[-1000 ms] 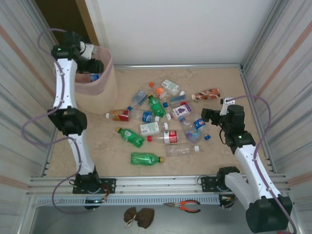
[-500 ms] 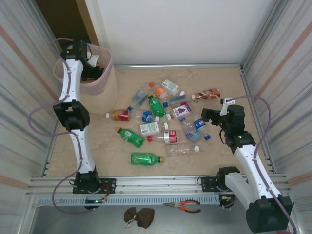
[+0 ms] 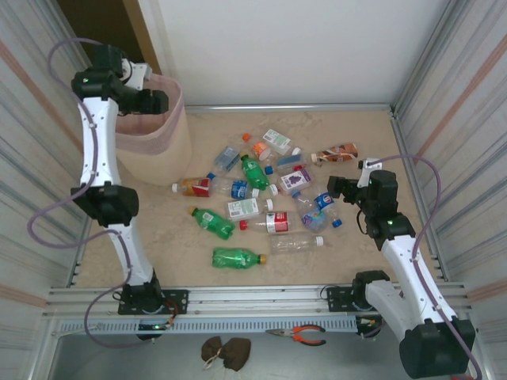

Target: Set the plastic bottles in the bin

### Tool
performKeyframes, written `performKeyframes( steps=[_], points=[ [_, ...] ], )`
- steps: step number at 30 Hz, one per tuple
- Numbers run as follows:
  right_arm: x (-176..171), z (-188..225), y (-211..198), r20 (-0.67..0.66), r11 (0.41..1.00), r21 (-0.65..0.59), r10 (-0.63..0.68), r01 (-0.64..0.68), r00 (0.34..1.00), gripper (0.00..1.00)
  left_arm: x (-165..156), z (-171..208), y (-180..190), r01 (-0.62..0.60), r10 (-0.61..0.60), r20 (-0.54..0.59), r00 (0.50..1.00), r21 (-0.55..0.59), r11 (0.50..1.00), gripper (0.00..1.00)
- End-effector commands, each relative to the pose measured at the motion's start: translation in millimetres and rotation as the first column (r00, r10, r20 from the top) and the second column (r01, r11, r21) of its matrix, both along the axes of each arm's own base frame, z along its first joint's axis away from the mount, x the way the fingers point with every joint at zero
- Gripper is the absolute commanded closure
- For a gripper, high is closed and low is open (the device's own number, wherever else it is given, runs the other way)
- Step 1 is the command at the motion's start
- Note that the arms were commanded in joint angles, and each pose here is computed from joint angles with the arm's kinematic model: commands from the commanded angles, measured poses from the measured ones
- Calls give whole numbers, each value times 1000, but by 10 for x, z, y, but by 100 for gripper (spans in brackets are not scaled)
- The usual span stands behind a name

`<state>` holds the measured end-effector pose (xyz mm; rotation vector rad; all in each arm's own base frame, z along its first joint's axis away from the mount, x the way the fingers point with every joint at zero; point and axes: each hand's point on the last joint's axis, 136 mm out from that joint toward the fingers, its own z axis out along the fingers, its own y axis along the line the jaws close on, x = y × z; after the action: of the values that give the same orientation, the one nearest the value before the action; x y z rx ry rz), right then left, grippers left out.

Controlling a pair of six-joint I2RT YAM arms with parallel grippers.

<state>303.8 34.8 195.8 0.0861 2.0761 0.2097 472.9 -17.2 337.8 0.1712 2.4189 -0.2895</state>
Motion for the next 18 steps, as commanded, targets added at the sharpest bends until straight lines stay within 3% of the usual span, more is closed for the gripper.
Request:
performKeyframes(
  steps=[1, 6, 10, 18],
  points=[
    [2, 164, 39, 39, 1000, -3, 21, -21, 999, 1, -271, 406, -201, 53, -47, 77, 996, -75, 996, 26],
    [11, 137, 64, 29, 1000, 4, 31, -31, 999, 1, -547, 466, -534, 130, -129, 79, 989, -8, 991, 27],
    [11, 127, 69, 28, 999, 4, 33, -33, 999, 1, -635, 264, -908, 212, -213, 11, 977, 76, 974, 27],
    [17, 132, 70, 22, 999, 1, 33, -33, 999, 1, -175, -366, -1386, 249, -238, -79, 968, 168, 954, 30]
  ],
)
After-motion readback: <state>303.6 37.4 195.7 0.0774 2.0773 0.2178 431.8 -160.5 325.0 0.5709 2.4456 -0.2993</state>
